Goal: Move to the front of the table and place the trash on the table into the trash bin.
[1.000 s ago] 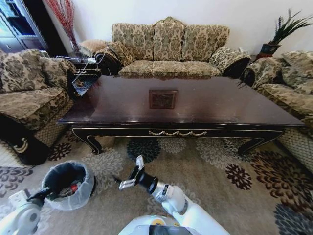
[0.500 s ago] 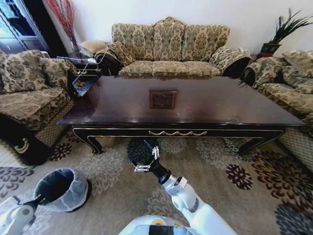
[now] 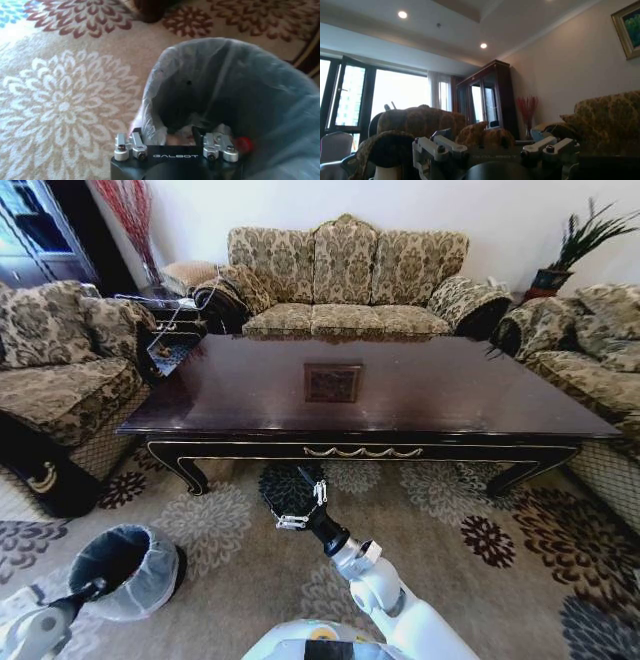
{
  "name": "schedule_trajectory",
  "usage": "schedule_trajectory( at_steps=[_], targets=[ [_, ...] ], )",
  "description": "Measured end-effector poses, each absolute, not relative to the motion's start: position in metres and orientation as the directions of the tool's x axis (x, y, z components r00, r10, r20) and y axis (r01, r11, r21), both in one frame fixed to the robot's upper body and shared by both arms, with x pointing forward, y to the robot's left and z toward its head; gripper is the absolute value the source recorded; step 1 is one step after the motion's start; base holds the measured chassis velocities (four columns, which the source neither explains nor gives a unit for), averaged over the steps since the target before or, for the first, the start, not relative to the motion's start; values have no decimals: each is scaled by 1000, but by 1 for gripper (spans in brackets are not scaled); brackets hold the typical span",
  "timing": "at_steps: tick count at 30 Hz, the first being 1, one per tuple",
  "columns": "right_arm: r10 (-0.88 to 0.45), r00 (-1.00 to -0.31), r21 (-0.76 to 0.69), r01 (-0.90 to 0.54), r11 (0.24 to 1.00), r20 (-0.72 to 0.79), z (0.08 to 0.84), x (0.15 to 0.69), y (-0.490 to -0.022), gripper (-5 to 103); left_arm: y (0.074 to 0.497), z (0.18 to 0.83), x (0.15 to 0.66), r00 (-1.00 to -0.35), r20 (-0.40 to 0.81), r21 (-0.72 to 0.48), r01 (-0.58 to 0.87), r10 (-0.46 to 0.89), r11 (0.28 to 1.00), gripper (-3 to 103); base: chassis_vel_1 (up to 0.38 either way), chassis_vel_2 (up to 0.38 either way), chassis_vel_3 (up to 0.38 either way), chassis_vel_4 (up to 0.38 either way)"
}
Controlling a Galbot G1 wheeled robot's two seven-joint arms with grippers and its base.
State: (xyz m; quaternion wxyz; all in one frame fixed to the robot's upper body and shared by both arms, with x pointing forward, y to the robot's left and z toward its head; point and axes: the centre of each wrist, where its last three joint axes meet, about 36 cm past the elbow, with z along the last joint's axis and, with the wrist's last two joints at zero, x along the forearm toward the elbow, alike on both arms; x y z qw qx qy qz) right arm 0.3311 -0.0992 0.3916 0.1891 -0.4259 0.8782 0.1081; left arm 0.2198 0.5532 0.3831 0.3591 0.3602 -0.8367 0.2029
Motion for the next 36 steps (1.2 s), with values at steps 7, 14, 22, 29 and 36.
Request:
schedule_trajectory(
  at_steps=[7, 14, 22, 29, 36],
  targets=[
    [-691, -590, 49, -774, 631, -417, 387, 326, -104, 100, 522, 423, 216, -554, 693, -89, -701, -462, 707, 94, 0, 0, 0, 0],
    [-682, -598, 57, -768, 638, -421, 388, 324, -103, 100, 518, 425, 195, -514, 719, -66, -720, -467, 691, 100, 0, 0, 0, 0],
    [-677, -601, 59, -765, 642, -426, 392, 320, -104, 100, 514, 420, 159, -496, 722, -75, -750, -483, 657, 100, 0, 0, 0, 0],
    [-670, -609, 59, -757, 651, -425, 393, 313, -105, 100, 495, 452, 152, -567, 637, -50, -707, -523, 705, 100, 0, 0, 0, 0],
    [-538, -782, 64, -583, 810, -314, 412, 302, -119, 100, 466, 479, 156, -799, 224, 121, -546, -559, 829, 100, 0, 0, 0, 0]
  ],
)
